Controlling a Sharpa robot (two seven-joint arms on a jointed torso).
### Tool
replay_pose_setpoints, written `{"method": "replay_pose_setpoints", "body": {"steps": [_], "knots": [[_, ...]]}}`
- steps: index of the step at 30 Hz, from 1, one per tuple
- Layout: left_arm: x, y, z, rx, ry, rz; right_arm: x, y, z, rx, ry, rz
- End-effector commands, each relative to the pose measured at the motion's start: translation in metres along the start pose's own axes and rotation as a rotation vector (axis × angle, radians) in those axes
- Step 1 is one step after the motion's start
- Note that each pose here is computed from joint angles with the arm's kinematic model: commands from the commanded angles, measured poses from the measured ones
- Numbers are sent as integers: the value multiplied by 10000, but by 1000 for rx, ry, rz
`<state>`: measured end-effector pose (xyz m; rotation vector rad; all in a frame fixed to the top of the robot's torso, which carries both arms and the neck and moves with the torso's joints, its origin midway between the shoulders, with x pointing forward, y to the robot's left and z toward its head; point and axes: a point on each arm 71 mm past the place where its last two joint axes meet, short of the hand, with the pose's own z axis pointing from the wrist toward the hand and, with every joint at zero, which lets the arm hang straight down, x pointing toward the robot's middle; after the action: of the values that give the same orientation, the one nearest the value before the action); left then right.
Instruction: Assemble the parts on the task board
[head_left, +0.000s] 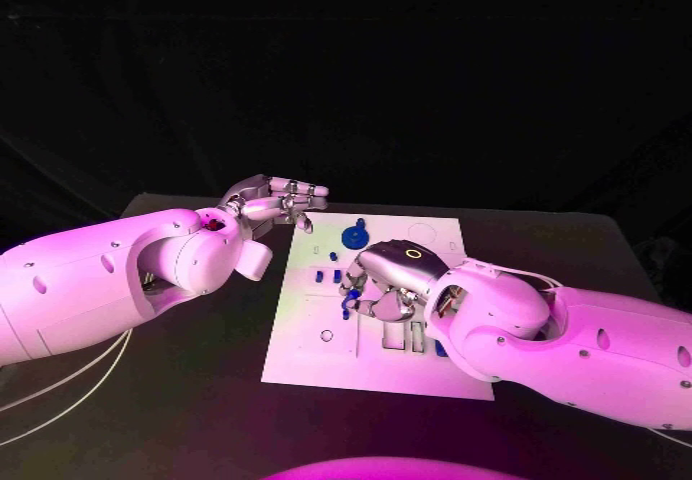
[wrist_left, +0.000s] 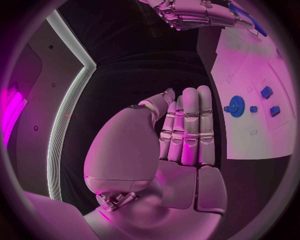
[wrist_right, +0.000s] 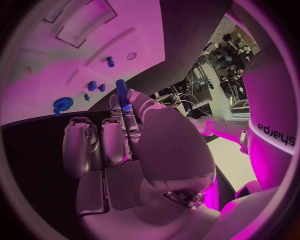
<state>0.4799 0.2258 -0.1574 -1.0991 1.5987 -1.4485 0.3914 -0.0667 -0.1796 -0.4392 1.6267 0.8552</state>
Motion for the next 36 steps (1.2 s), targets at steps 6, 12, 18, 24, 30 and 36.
{"method": "replay_pose_setpoints", "body": {"steps": [6,12,18,24,30,36], "knots": [[58,-10,23,6,24,-2,308,143,99,-42,56,47],[56,-8,27,6,24,-2,478,172,156,-46,79,62],[59,-8,28,6,25,-3,574,123,198,-31,97,55],[54,-7,27,6,24,-2,617,90,212,-24,102,45],[52,-6,27,5,24,-2,637,69,222,-19,107,39],[53,-5,28,5,24,-2,652,66,242,-15,114,31]]}}
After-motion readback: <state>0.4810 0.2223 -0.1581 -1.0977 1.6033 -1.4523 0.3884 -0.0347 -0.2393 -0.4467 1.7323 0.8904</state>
